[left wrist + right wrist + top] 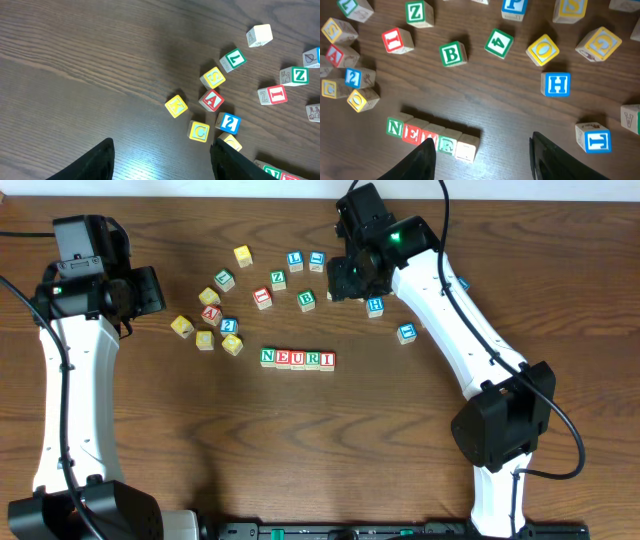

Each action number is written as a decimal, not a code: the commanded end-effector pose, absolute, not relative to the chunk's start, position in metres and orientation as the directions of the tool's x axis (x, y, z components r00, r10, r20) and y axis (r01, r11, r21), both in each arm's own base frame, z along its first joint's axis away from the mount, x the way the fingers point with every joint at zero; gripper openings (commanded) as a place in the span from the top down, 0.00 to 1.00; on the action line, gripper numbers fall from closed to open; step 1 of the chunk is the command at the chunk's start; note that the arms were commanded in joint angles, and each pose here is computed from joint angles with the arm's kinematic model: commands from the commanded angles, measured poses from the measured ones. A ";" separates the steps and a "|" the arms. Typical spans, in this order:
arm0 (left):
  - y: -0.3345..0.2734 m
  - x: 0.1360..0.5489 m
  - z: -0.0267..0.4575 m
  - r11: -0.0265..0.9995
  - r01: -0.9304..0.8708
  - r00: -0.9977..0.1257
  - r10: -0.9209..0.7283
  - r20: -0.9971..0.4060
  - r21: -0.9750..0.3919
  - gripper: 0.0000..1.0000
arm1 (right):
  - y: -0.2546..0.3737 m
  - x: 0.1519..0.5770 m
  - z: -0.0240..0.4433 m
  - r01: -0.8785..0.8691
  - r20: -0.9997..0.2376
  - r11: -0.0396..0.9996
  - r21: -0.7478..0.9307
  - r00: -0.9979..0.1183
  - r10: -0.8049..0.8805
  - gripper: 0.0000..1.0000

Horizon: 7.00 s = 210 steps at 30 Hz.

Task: Spell out NEURIPS
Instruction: 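Raise the right gripper and move it toward the back-right blocks, then lower the right gripper and close it on the blue P block, then lift the P block and carry it forward to the right of the I, then lower the P block beside the I and open the right gripper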

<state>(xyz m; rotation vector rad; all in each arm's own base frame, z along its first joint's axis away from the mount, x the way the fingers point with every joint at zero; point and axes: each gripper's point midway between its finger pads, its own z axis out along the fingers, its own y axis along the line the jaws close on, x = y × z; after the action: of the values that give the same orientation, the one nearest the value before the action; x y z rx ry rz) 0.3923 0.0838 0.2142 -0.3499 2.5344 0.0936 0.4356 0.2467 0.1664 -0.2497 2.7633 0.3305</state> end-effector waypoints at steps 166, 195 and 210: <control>0.062 0.392 0.243 0.961 -0.261 -0.794 -0.265 -0.547 -0.086 0.22 | 0.220 0.370 0.041 -0.008 -0.081 1.000 -0.013 -0.997 -0.009 0.81; 0.062 0.392 0.243 0.961 -0.261 -0.794 -0.265 -0.547 -0.086 0.22 | 0.233 0.362 0.029 -0.001 -0.103 1.000 -0.026 -0.995 -0.003 0.73; 0.062 0.392 0.243 0.961 -0.261 -0.794 -0.265 -0.547 -0.086 0.22 | 0.231 0.358 0.029 -0.002 -0.089 0.999 -0.035 -0.996 -0.005 0.70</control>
<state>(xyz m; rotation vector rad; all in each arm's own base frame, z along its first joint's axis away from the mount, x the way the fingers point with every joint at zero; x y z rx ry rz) 0.3898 0.0617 0.2377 -0.3613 2.5416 -0.0035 0.3609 0.2335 0.0337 -0.0163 3.0460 -0.0132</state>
